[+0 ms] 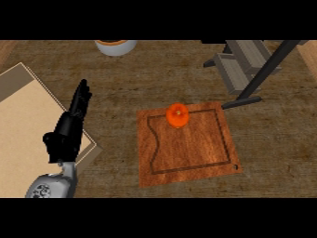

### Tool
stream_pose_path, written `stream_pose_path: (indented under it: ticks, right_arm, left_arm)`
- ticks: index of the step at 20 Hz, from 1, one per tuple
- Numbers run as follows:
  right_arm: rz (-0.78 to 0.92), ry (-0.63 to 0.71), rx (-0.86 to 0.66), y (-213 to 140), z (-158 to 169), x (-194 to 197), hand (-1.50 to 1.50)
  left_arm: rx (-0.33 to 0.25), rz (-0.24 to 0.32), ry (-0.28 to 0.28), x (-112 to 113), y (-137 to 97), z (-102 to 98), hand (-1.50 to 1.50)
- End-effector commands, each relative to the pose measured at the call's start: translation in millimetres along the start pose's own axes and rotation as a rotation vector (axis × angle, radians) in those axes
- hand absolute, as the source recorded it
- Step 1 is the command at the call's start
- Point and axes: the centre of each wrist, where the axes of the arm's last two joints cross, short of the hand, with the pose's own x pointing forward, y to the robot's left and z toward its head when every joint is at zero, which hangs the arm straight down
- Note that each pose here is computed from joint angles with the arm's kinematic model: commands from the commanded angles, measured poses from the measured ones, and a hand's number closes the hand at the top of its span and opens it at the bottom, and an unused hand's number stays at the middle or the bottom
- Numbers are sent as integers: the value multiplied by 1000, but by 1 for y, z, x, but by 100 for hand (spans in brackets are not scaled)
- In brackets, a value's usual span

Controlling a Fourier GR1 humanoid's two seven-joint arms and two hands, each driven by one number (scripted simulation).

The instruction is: Pick the lemon from the cutting board and place it in the tiered basket

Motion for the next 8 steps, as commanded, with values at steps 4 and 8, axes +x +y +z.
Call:
stream_pose_path:
  ticks: [4, 8]
  right_arm:
    - [-90, 12, -18, -95, 8, -86, -150]
    - [-146, -6, 1, -154, 23, -130, -150]
  left_arm:
    - [33, -5, 0, 4, 11, -6, 0]
    - [32, 10, 14, 0, -4, 5, 0]
